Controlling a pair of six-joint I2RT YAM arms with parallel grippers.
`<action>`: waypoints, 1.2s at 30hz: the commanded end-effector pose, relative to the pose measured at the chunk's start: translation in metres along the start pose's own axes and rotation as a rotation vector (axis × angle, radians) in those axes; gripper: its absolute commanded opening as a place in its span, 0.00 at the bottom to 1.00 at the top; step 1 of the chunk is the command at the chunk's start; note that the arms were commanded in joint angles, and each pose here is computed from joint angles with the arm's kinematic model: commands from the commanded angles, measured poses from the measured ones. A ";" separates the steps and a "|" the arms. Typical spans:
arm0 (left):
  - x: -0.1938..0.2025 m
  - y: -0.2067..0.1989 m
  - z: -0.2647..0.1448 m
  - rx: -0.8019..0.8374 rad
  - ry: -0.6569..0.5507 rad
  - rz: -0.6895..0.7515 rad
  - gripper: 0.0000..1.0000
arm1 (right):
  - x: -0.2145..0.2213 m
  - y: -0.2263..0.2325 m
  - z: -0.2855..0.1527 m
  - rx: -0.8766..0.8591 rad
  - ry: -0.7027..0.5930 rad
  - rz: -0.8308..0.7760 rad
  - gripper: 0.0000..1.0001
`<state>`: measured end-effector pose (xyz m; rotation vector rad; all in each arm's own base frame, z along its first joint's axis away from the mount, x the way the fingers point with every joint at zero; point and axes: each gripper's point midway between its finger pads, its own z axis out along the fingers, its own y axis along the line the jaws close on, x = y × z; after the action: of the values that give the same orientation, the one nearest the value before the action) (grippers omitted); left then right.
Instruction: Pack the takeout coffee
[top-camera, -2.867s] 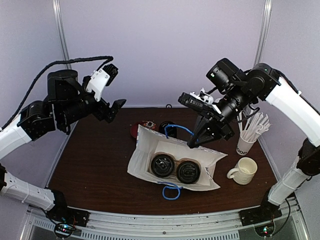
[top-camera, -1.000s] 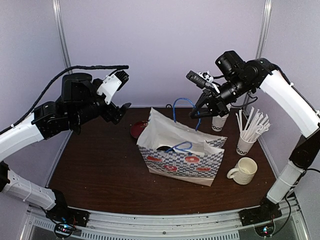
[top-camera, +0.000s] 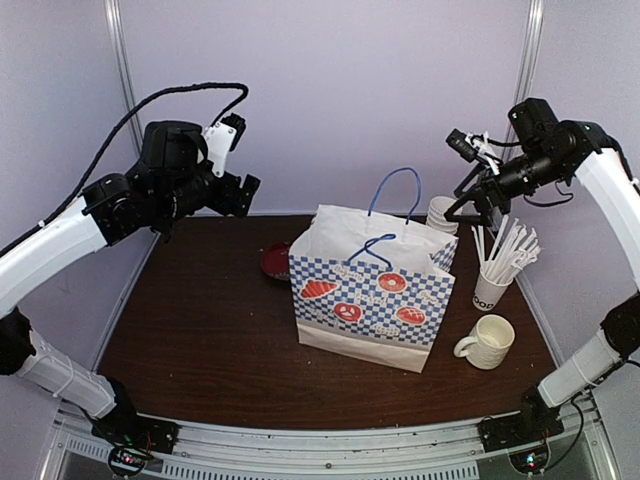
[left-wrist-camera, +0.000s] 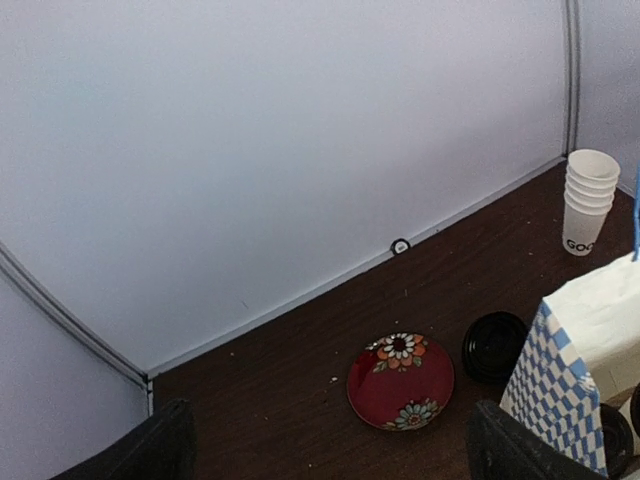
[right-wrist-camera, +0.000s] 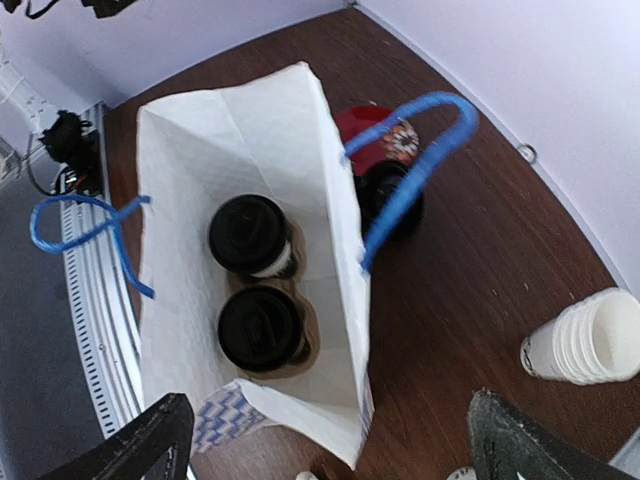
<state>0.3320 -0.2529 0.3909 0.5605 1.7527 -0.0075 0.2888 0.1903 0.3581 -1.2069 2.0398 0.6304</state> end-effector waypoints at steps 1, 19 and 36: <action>0.026 0.039 0.009 -0.086 0.068 -0.204 0.98 | 0.020 -0.034 -0.031 0.236 -0.056 0.087 0.99; 0.065 0.075 0.007 -0.236 0.129 -0.195 0.98 | 0.102 -0.129 -0.008 0.564 0.126 0.228 0.40; 0.064 0.049 0.012 -0.082 0.098 -0.151 0.97 | 0.122 -0.159 0.032 0.514 0.200 0.305 0.25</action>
<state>0.3503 -0.1877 0.3327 0.3725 1.9157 0.0109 0.3873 0.0757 0.2316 -0.7175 2.3872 0.1144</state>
